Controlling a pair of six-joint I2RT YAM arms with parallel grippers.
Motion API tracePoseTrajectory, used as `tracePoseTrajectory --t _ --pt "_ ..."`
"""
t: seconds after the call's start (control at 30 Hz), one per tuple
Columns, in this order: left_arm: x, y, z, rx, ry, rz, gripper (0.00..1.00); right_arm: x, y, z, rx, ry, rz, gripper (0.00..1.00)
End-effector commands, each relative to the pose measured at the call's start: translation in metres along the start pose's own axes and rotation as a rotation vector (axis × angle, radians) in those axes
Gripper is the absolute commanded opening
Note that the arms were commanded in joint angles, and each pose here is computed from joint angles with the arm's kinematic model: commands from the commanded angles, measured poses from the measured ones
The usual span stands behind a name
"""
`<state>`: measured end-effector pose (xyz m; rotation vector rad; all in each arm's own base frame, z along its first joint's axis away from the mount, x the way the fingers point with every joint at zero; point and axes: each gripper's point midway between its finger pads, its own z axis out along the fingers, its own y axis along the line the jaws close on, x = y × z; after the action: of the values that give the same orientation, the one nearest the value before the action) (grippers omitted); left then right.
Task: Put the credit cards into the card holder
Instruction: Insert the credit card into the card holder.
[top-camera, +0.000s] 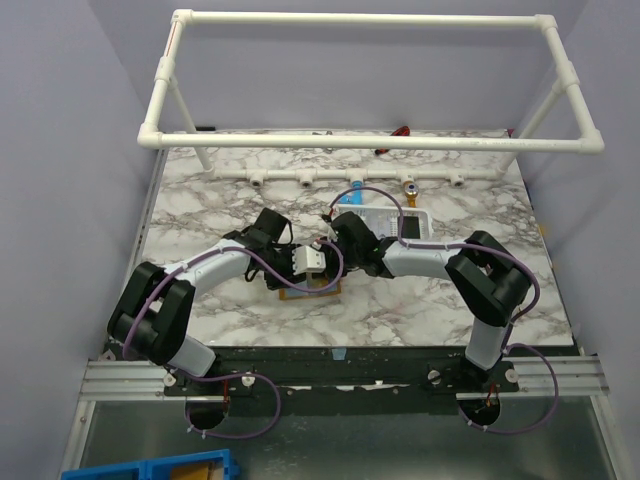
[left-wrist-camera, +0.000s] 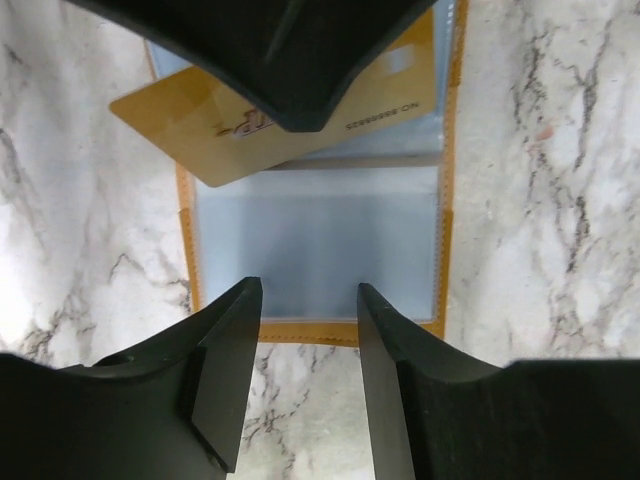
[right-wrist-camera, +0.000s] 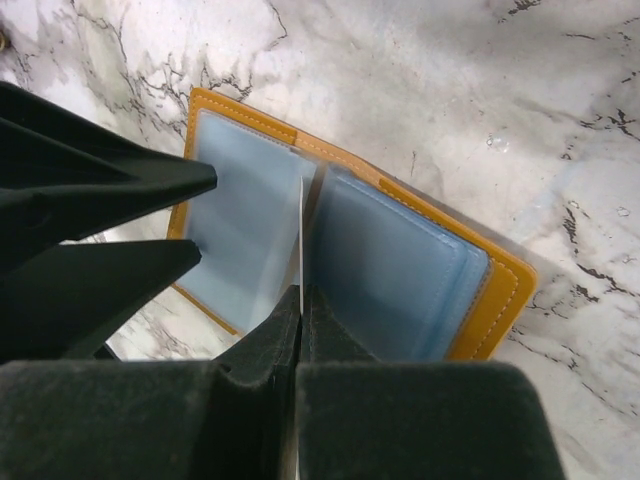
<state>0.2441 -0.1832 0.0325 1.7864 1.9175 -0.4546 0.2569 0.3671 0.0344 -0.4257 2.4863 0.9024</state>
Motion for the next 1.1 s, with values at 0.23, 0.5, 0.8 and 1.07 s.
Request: tracePoseTrajectory --t 0.23,0.5,0.8,1.07 --pt "0.003 0.01 -0.001 -0.053 0.025 0.083 0.37 0.019 -0.013 -0.011 0.016 0.06 0.045 0.32" --pt "0.004 0.011 0.0 -0.069 0.022 0.072 0.35 0.006 -0.011 -0.024 -0.059 0.044 0.091 0.17" --pt "0.004 0.012 0.0 -0.078 0.022 0.053 0.35 0.005 -0.004 -0.026 -0.151 0.035 0.165 0.01" --pt "0.01 0.01 0.0 -0.095 0.059 0.089 0.34 0.003 -0.012 -0.019 -0.106 0.025 0.221 0.01"
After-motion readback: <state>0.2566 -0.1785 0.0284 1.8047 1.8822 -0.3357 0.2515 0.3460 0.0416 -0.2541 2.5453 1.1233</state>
